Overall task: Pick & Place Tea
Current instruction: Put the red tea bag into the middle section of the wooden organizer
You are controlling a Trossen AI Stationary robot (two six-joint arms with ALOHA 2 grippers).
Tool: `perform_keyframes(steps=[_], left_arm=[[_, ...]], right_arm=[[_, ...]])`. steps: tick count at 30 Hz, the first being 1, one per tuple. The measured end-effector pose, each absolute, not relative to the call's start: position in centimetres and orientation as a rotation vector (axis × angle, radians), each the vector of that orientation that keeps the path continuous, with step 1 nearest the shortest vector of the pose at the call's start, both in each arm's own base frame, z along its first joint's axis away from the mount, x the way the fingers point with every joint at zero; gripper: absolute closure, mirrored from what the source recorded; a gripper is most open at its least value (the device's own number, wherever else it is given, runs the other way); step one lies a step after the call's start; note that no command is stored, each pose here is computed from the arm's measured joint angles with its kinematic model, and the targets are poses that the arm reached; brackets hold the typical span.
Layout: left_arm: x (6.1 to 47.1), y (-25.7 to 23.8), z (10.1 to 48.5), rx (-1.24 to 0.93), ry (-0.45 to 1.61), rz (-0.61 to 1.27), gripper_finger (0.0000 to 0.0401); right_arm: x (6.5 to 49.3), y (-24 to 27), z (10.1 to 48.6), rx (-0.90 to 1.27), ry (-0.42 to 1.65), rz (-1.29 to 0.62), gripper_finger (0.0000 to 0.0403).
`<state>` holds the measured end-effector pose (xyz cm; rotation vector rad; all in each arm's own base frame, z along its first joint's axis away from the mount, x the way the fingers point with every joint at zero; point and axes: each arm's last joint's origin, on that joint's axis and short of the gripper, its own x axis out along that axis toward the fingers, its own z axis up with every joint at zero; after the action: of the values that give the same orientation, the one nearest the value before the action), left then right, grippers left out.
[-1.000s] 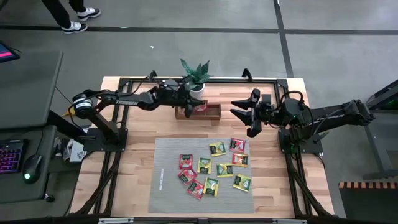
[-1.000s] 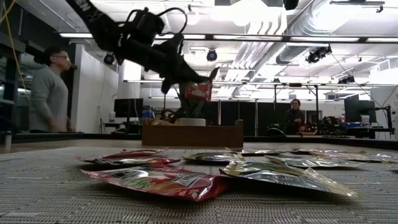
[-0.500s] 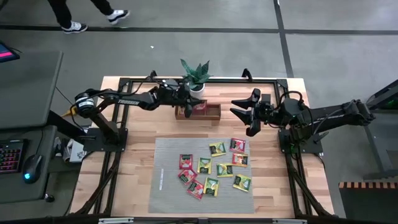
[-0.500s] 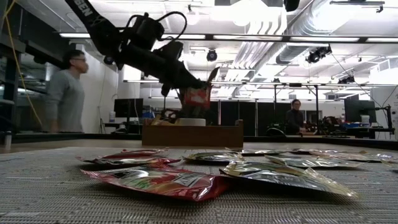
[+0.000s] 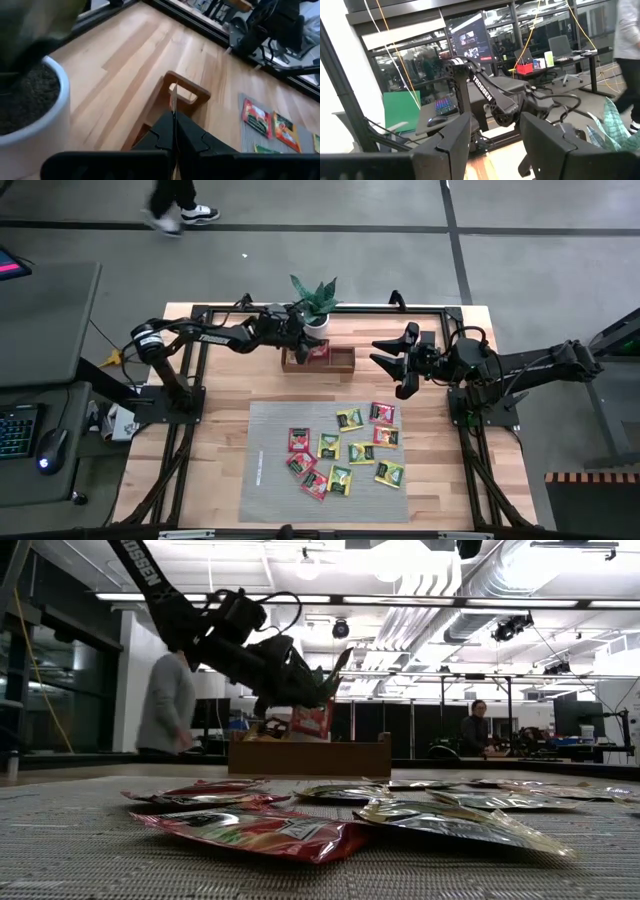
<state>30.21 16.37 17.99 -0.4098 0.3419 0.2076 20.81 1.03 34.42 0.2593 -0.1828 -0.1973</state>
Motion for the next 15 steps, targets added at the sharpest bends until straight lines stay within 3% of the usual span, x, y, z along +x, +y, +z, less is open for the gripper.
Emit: perform_keyframes(steps=[15], left_arm=[[30.5, 16.5, 16.8, -0.443, 0.368, 0.242, 0.0399]], right_arm=[[20.8, 1.0, 34.4, 0.262, -0.184, -0.205, 0.0235]])
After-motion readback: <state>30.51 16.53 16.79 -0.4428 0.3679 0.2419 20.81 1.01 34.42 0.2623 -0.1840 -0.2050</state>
